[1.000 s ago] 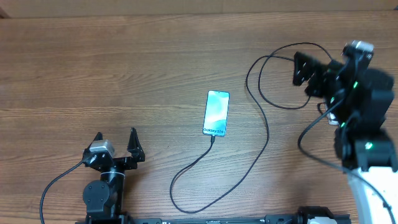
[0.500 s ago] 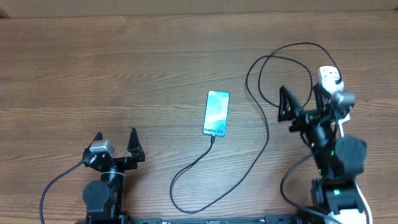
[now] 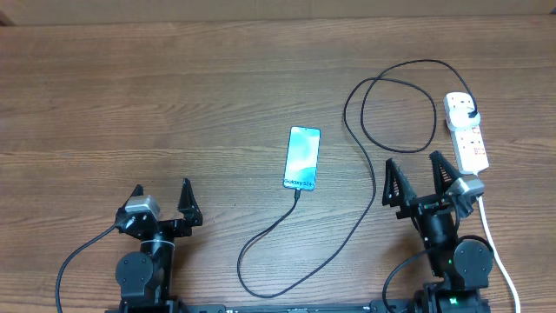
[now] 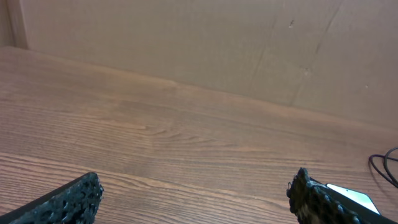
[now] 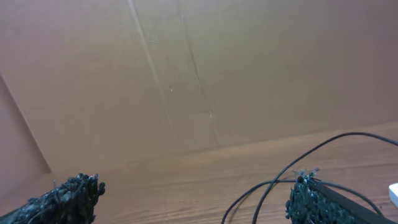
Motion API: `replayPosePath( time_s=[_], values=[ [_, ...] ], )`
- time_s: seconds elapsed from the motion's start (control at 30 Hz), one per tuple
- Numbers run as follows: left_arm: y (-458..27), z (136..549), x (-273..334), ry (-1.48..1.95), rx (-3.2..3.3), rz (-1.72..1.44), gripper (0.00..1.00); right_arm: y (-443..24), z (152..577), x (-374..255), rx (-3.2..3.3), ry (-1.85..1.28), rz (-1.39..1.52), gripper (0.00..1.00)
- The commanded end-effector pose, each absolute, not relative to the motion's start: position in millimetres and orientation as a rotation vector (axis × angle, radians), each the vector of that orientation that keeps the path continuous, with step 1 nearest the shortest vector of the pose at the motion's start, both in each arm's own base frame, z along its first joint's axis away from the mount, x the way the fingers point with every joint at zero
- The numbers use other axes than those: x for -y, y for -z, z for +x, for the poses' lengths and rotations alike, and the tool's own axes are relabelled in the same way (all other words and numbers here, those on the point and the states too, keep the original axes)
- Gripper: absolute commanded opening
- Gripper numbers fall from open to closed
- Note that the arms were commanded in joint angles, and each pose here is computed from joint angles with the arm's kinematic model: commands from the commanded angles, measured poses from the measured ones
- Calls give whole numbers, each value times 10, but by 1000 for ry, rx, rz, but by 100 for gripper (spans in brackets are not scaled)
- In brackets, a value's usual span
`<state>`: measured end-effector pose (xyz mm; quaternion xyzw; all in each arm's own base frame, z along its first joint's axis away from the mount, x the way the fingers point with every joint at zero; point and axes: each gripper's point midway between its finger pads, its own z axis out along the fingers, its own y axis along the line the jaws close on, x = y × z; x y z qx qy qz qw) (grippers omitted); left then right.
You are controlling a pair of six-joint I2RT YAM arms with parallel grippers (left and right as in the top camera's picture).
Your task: Plug charger to phone and switch on socket
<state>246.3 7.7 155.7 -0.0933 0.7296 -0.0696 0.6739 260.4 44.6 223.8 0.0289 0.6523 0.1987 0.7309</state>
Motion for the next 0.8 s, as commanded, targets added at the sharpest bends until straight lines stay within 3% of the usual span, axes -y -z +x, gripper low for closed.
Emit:
replayPosePath(
  time_s=[0.0, 0.43, 0.77],
  values=[
    [-1557, 2459, -96, 132, -1638, -198, 99, -2116, 2568, -422, -1448, -427, 81, 100],
    [-1557, 2459, -96, 133, -1638, -198, 99, -1709, 2449, -333, -1597, -378, 138, 100],
    [-1557, 2459, -96, 133, -1638, -198, 99, -1703, 2442, -324, -1599, -335, 100, 100]
  ],
)
